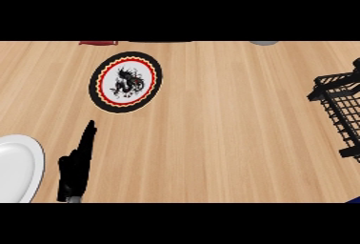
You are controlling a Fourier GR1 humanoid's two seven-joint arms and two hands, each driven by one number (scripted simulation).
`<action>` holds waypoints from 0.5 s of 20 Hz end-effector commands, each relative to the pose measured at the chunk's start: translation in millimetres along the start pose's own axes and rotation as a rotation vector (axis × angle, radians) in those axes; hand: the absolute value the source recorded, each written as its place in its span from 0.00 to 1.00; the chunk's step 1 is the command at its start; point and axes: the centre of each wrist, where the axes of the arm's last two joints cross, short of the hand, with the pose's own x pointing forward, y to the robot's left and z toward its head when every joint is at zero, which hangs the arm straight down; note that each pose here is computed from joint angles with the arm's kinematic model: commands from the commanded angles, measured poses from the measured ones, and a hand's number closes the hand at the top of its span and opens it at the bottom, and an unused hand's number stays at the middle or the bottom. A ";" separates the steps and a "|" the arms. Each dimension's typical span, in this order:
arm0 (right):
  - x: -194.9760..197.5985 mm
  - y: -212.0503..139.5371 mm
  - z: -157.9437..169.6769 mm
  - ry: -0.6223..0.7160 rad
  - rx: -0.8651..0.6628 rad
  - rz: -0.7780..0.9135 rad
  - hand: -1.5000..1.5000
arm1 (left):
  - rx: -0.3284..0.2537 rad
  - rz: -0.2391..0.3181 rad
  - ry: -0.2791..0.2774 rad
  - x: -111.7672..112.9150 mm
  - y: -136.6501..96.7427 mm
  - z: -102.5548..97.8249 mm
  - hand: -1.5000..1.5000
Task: Pick the pear from the tray and place it in the tiered basket
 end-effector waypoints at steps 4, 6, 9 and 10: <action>25.0 -23.7 -44.0 0.185 0.061 0.052 1.00 | -0.015 0.003 0.073 -14.3 -6.2 -3.6 0.50; 27.7 -10.2 -60.0 0.183 0.072 0.030 1.00 | -0.014 -0.007 0.078 -12.9 -5.0 -12.4 0.50; 43.7 3.0 -65.9 0.175 0.123 0.035 1.00 | -0.015 0.001 0.057 -14.3 -25.2 6.0 0.50; 32.5 1.0 -85.6 0.171 0.129 0.037 1.00 | -0.017 0.005 0.060 -16.1 -7.2 -1.2 0.50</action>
